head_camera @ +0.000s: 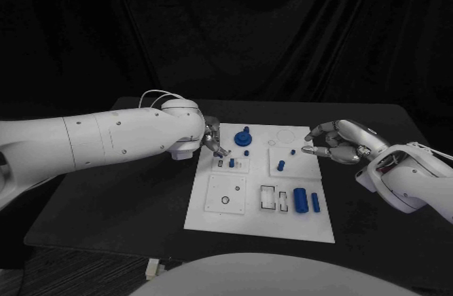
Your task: Assemble the parts on the task board
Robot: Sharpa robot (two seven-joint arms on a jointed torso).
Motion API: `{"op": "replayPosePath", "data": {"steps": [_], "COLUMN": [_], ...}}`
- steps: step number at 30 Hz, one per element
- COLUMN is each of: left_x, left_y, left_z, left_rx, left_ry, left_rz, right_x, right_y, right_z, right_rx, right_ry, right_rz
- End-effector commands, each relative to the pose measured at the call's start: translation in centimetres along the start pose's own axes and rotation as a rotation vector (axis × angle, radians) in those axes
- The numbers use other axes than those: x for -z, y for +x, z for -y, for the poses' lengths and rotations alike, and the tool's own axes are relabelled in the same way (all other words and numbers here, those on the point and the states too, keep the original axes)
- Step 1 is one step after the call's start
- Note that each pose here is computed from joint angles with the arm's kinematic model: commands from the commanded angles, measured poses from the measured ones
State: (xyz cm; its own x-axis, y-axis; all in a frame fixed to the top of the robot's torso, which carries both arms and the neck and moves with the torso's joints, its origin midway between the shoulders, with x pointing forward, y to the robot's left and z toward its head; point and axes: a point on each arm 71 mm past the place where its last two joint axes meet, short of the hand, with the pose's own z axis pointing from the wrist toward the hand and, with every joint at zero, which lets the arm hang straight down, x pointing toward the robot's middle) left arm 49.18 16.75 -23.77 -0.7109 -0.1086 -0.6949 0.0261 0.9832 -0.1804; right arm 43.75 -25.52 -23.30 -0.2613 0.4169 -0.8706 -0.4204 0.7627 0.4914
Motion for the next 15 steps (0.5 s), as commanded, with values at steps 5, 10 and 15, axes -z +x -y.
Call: {"op": "replayPosePath", "data": {"steps": [5, 10, 15], "left_x": [0.07, -0.08, -0.29], "left_y": [1.03, 1.5, 1.92], "left_z": [0.1, 0.08, -0.03], "left_rx": [0.001, -0.003, -0.003], "left_ry": [-0.012, -0.014, -0.016], "left_rz": [0.007, 0.011, 0.016], "right_x": [0.1, 0.0, 0.0], "right_y": [0.1, 0.2, 0.2], "right_z": [0.1, 0.0, 0.0], "right_rx": [-0.002, -0.002, -0.003], "right_ry": [0.016, 0.016, 0.014], "right_rz": [-0.007, -0.008, -0.007]}}
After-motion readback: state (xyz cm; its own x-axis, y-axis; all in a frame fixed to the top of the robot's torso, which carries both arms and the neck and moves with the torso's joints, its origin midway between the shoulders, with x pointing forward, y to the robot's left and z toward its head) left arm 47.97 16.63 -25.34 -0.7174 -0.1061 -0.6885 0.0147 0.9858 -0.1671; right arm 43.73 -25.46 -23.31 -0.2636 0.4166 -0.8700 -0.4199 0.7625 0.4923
